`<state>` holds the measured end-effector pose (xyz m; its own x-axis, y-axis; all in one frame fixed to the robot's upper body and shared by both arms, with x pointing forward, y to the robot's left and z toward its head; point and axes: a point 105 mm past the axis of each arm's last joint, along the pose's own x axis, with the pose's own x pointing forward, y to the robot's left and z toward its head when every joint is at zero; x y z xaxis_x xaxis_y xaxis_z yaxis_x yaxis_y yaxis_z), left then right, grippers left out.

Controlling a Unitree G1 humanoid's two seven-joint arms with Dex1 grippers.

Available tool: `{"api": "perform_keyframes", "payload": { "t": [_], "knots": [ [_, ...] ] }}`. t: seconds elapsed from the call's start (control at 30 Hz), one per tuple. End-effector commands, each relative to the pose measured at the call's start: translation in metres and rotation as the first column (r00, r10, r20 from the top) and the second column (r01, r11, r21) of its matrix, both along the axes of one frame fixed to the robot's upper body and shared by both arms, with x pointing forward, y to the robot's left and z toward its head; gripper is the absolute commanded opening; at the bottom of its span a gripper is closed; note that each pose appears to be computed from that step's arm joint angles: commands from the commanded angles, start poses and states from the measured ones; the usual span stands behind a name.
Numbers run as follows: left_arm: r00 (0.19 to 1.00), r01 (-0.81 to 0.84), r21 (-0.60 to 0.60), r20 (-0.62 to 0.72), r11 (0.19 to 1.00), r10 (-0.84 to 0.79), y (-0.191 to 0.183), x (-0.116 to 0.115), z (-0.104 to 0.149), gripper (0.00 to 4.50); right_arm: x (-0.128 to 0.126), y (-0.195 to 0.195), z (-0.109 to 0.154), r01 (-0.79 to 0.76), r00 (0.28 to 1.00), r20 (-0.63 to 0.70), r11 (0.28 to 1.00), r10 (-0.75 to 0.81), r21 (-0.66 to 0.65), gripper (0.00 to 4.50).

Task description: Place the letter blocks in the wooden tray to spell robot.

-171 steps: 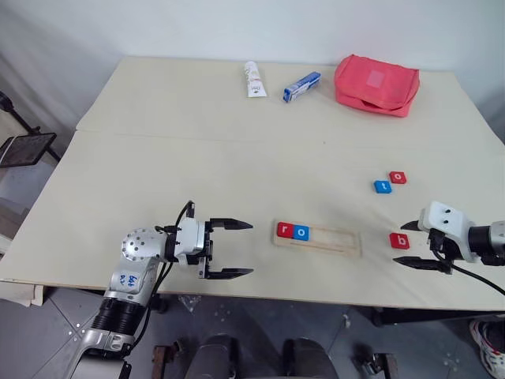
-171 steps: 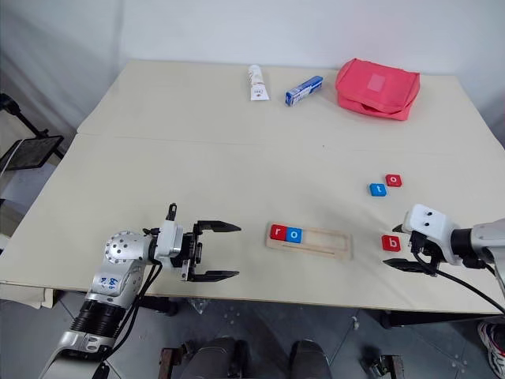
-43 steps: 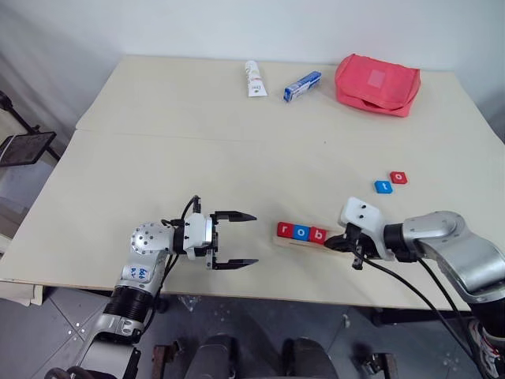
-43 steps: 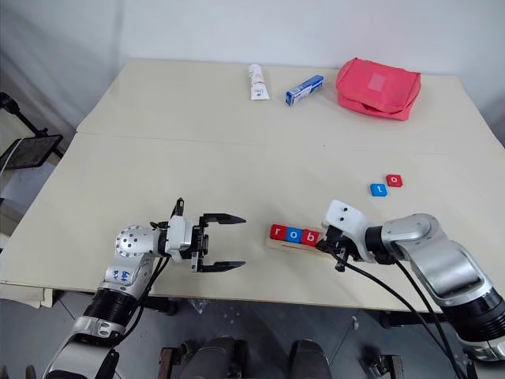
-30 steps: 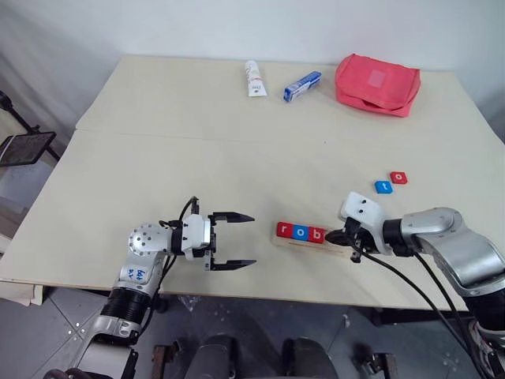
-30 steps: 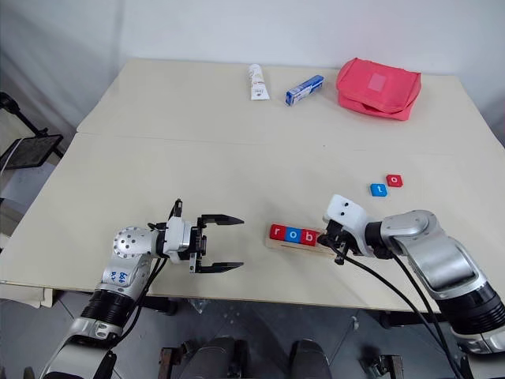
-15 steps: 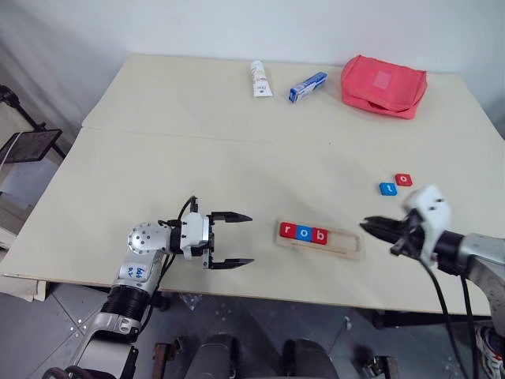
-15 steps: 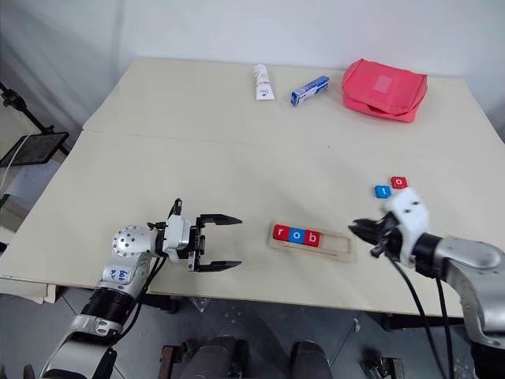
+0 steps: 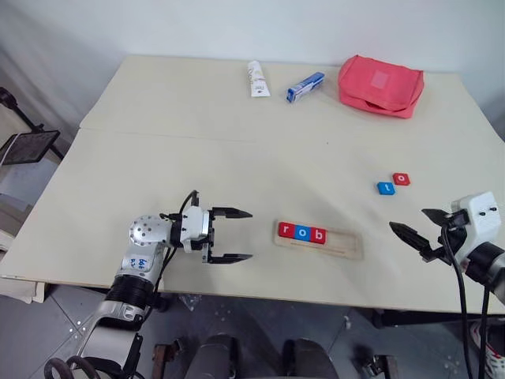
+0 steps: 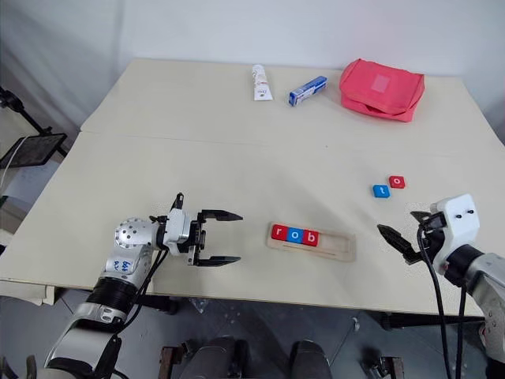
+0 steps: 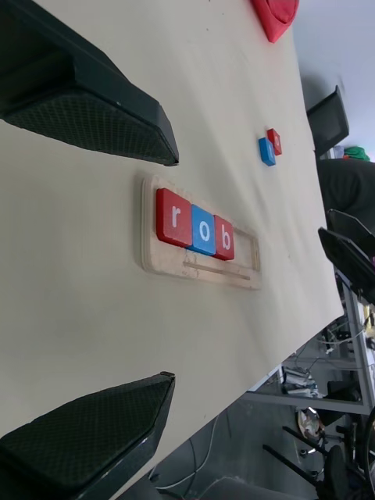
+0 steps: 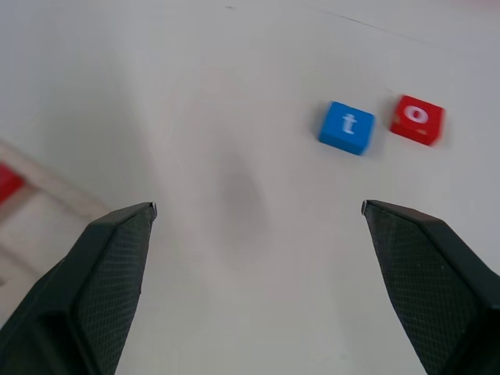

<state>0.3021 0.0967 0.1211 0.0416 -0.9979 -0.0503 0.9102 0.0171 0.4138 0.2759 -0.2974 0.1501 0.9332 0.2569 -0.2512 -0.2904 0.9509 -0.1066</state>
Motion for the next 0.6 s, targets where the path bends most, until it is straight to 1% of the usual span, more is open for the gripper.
{"api": "perform_keyframes", "payload": {
  "t": [0.03, 0.27, 0.6],
  "knots": [
    [0.999, 0.009, -0.010, 0.035, 1.000, -0.009, -0.001, 0.000, 0.007, 4.50, 0.007, -0.011, 0.006, 0.033, 0.999, 0.032, 0.999, -0.033, -0.020, 4.45],
    [0.999, 0.007, -0.012, 0.040, 1.000, -0.006, -0.001, -0.002, 0.006, 4.50, 0.018, -0.025, 0.005, 0.043, 0.998, 0.055, 0.999, -0.041, -0.031, 4.45],
    [0.999, -0.008, -0.013, 0.045, 1.000, 0.009, 0.003, -0.003, 0.006, 4.50, 0.017, -0.027, 0.006, 0.037, 0.997, 0.068, 0.998, -0.034, -0.045, 4.45]
  ]
}}
